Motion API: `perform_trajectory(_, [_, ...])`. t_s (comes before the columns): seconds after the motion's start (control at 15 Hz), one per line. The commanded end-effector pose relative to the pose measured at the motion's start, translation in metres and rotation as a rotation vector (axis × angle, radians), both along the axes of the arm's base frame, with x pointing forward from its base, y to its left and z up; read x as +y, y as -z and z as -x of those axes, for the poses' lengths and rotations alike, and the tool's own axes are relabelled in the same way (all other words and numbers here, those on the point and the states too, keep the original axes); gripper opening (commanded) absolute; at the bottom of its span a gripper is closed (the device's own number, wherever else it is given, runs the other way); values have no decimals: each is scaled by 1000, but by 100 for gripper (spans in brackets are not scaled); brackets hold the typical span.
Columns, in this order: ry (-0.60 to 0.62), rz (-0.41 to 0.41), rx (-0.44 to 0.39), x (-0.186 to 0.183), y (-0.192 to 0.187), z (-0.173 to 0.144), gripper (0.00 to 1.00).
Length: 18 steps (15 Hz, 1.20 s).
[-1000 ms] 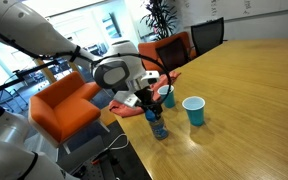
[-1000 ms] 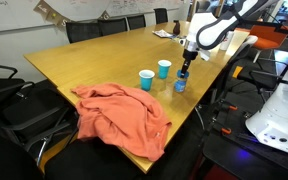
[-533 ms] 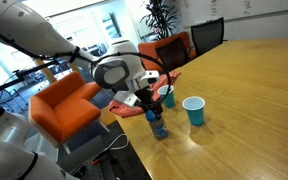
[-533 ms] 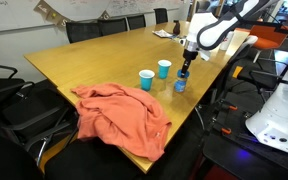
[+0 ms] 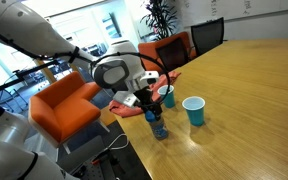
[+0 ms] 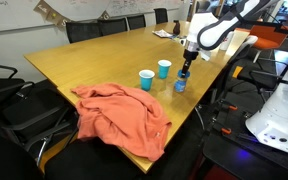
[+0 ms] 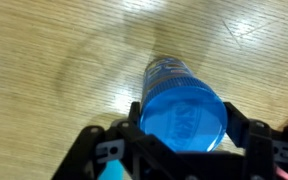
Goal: Pick the lid on the table and put it in the bottle
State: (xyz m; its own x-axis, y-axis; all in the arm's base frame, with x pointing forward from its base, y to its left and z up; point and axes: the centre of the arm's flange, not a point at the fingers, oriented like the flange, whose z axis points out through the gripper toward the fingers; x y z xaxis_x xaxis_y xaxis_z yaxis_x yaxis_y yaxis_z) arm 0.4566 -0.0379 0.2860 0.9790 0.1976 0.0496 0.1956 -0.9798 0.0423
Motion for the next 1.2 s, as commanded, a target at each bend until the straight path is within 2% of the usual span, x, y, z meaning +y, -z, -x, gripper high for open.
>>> perform_trajectory(0.0, [7, -11, 11, 0, -3, 7, 55])
perform_trajectory(0.47, [26, -46, 17, -2, 3, 8, 55])
perform_trajectory(1.13, [40, -8, 20, -4, 3, 7, 55])
